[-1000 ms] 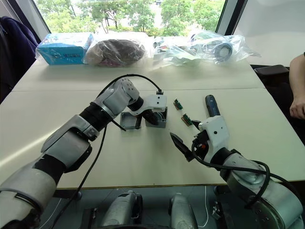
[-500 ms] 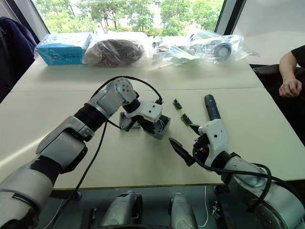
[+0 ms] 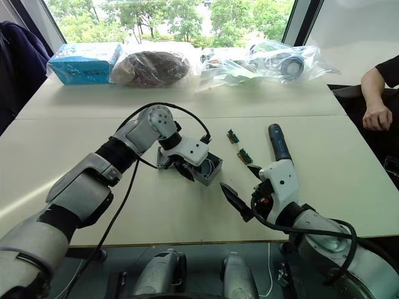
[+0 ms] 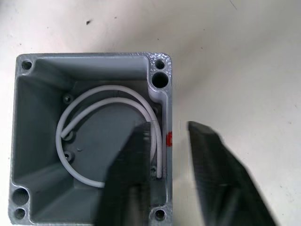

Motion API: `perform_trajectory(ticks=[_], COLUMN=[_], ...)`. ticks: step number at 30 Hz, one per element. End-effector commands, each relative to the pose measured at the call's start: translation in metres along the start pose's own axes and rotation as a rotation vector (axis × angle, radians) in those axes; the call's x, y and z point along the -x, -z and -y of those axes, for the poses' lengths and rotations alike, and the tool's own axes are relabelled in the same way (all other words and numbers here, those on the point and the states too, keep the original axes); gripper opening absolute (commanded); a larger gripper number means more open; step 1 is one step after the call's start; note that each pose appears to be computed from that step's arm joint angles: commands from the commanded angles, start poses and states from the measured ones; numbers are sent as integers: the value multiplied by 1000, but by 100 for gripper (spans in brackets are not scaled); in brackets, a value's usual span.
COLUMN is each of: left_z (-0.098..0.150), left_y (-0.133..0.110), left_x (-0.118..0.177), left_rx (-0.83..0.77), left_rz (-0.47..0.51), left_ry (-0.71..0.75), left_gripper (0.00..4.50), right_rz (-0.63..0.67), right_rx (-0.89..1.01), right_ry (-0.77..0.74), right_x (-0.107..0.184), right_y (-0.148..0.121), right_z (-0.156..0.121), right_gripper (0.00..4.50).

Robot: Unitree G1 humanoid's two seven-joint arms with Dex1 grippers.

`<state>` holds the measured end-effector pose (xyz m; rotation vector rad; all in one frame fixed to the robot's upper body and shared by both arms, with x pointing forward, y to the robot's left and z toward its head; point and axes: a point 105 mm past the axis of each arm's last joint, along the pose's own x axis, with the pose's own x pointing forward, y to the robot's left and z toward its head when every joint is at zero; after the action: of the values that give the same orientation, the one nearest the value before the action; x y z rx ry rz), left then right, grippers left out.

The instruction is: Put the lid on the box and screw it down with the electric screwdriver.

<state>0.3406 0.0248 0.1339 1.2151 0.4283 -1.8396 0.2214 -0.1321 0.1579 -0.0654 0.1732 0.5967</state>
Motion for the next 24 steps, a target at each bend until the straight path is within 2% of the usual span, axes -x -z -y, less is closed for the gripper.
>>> perform_trajectory(ticks=[1, 4, 8, 12, 15, 16, 19, 24], left_z=[-7, -8, -4, -4, 0, 5, 19, 40], left_y=[-14, -19, -18, -15, 16, 25, 36, 59], left_x=[16, 30, 82, 94, 118, 121, 118, 103], left_rx=[-30, 19, 228, 362, 666, 827, 1082, 1319], left_rz=[37, 72, 161, 174, 143, 141, 146, 102], left_ry=[-50, -86, -282, -400, -653, -734, -820, -887], left_gripper=[271, 271, 271, 271, 271, 271, 271, 271], right_rz=[22, 6, -29, -42, -35, -27, -19, -51], right_rx=[48, 70, 149, 180, 234, 276, 353, 446], right_ry=[-22, -55, -185, -244, -330, -362, -405, -418], right_x=[3, 3, -4, -9, -23, -30, -40, -45], right_y=[-9, -10, -20, -26, -35, -38, -41, -31], right_z=[-3, -5, -4, -2, -7, -7, -12, -18], right_gripper=[450, 450, 450, 450, 450, 450, 450, 450])
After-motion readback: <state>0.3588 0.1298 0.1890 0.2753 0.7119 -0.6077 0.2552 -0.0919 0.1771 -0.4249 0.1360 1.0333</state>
